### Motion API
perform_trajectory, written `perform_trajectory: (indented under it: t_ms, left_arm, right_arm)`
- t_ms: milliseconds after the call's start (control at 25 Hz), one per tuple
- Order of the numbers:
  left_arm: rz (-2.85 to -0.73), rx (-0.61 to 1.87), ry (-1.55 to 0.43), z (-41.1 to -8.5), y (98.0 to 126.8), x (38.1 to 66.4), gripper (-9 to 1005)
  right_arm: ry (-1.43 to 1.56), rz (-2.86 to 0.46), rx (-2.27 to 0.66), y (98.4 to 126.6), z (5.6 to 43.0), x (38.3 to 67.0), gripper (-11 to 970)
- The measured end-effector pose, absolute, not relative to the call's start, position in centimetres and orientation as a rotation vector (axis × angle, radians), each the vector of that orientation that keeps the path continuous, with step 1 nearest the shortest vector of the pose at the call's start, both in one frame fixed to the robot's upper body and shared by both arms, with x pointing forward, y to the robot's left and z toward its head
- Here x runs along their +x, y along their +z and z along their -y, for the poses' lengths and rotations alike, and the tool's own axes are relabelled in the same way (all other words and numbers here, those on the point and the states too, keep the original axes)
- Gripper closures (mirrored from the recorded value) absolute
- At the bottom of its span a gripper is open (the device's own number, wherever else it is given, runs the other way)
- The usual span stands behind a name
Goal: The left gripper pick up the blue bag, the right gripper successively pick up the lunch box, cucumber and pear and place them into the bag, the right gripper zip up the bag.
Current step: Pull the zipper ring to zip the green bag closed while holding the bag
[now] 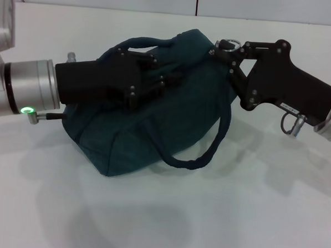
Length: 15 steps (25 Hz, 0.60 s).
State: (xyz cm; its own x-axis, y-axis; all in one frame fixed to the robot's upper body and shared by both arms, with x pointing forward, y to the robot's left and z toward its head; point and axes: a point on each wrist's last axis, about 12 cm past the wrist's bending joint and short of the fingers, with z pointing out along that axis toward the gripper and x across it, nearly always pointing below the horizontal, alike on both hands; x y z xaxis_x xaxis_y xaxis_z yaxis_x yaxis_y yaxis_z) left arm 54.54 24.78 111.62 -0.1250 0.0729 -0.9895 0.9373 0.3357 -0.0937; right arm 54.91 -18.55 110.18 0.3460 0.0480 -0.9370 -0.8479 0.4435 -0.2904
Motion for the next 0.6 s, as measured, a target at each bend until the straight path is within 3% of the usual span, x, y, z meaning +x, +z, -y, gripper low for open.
perform_trajectory:
  t_ms: [200, 440, 600]
  left_arm:
    - [-1.479, 0.941, -0.953, -25.2, 111.5, 54.3, 688]
    - [-1.433, 0.961, -0.907, -25.4, 111.0, 53.5, 897]
    - [-1.384, 1.005, -0.891, -25.6, 110.7, 52.7, 934]
  right_arm:
    - [0.709, -1.062, -0.928, 110.2, 18.6, 54.9, 912]
    - [0.699, -1.096, -0.863, 109.9, 19.2, 55.2, 912]
    - [0.689, -1.131, -0.823, 109.6, 19.5, 55.4, 912]
